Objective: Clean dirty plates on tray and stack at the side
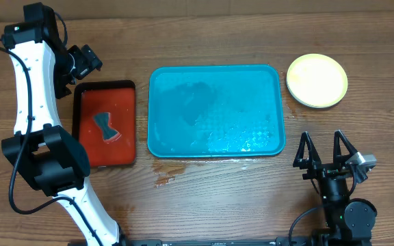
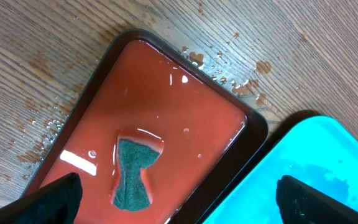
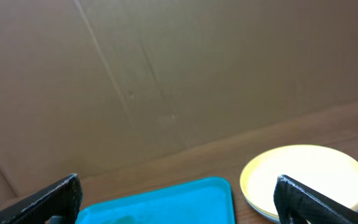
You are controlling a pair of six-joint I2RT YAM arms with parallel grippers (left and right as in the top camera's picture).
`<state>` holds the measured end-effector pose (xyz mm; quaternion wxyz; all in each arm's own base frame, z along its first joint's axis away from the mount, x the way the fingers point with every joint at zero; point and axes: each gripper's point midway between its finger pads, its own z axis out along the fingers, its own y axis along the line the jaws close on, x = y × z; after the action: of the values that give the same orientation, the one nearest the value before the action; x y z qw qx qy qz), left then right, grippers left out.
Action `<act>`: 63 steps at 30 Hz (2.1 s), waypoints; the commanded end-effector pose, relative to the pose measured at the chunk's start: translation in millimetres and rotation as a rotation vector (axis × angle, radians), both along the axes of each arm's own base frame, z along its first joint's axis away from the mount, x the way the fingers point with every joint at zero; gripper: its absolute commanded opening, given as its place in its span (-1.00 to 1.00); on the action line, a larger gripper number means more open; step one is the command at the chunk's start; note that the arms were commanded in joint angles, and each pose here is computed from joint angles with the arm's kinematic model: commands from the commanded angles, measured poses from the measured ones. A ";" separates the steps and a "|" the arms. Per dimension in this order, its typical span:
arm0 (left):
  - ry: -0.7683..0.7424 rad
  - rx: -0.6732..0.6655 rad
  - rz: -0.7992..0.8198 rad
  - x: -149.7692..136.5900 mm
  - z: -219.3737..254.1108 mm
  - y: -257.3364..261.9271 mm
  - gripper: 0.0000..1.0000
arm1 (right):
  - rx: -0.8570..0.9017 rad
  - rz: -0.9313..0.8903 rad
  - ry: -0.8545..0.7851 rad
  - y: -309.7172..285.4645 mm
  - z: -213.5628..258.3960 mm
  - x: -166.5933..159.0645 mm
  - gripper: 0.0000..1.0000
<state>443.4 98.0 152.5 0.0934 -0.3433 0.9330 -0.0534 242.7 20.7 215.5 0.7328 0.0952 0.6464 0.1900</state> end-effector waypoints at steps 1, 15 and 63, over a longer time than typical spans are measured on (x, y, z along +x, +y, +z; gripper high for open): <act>-0.032 0.005 -0.022 2.2 11.3 -1.9 1.00 | 0.018 -0.034 -0.007 -5.8 -2.0 0.4 1.00; -0.032 0.005 -0.022 2.2 11.3 -1.9 0.99 | -0.069 -0.057 0.166 -8.4 -45.9 3.4 1.00; -0.032 0.005 -0.022 2.2 11.3 -1.9 1.00 | -0.089 -0.059 0.164 -8.5 -45.9 3.5 1.00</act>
<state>443.4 98.0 152.5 0.0934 -0.3433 0.9330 -0.0534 246.2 11.8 170.8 0.6833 0.0994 0.7109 0.1334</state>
